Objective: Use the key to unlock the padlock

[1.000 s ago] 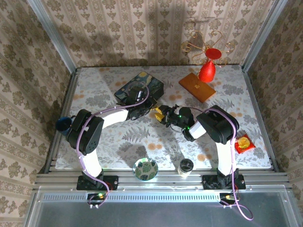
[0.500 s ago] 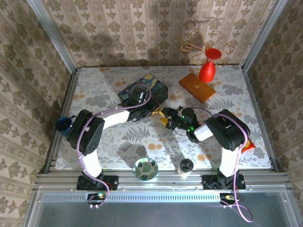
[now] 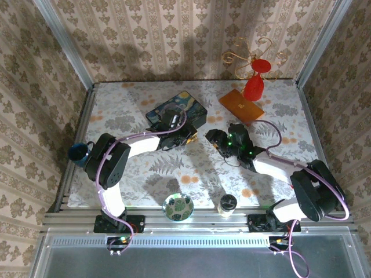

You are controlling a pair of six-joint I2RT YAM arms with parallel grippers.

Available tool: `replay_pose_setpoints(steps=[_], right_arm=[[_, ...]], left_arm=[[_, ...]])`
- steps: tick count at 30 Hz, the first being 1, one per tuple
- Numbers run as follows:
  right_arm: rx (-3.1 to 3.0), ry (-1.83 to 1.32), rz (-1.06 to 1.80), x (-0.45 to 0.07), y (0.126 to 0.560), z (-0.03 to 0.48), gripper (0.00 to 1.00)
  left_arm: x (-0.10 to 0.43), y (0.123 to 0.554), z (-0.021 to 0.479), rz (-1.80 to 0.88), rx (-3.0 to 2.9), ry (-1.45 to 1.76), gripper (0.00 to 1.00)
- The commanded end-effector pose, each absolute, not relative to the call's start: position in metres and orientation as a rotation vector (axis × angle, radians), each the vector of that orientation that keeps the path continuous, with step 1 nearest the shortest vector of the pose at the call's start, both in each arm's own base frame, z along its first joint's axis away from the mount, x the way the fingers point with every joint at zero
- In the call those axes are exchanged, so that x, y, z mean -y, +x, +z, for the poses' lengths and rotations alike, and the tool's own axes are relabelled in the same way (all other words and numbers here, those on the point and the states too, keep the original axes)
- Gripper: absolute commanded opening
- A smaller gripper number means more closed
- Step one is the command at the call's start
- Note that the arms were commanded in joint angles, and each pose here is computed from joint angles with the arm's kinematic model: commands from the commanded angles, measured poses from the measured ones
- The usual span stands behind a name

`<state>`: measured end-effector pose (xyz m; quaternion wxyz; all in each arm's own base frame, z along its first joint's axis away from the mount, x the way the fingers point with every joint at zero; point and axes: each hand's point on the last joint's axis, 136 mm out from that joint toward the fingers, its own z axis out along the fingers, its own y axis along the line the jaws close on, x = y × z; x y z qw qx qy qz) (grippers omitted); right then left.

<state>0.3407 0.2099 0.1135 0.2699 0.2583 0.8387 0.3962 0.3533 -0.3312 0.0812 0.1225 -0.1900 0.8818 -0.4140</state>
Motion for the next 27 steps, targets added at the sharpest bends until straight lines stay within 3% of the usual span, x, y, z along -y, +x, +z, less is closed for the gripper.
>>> replay_pose_setpoints(steps=[1,3,10,17,22,27], right_arm=[[-2.344,0.649,0.877,-0.193,0.334,0.097,0.68],[-2.352,0.604,0.868,-0.194,0.335,0.100,0.67],[-2.366,0.457,0.819,-0.197,0.338,0.109,0.61],[-2.393,0.326,0.780,-0.201,0.338,0.105,0.54],[-2.433,0.234,0.731,-0.202,0.340,0.097,0.49],[-2.466,0.210,0.748,-0.208,0.345,0.087,0.47]], left_arm=[[0.333,0.338,0.059,-1.199,-2.650,-0.561,0.43],[0.333,0.335,0.056,-1.196,-2.660,-0.559,0.51],[0.329,0.332,0.053,-1.178,-2.668,-0.554,0.51],[0.308,0.334,0.063,-0.999,-2.665,-0.472,0.52],[0.297,0.345,0.074,-0.888,-2.610,-0.415,0.67],[0.304,0.363,0.076,-0.848,-2.507,-0.319,0.61]])
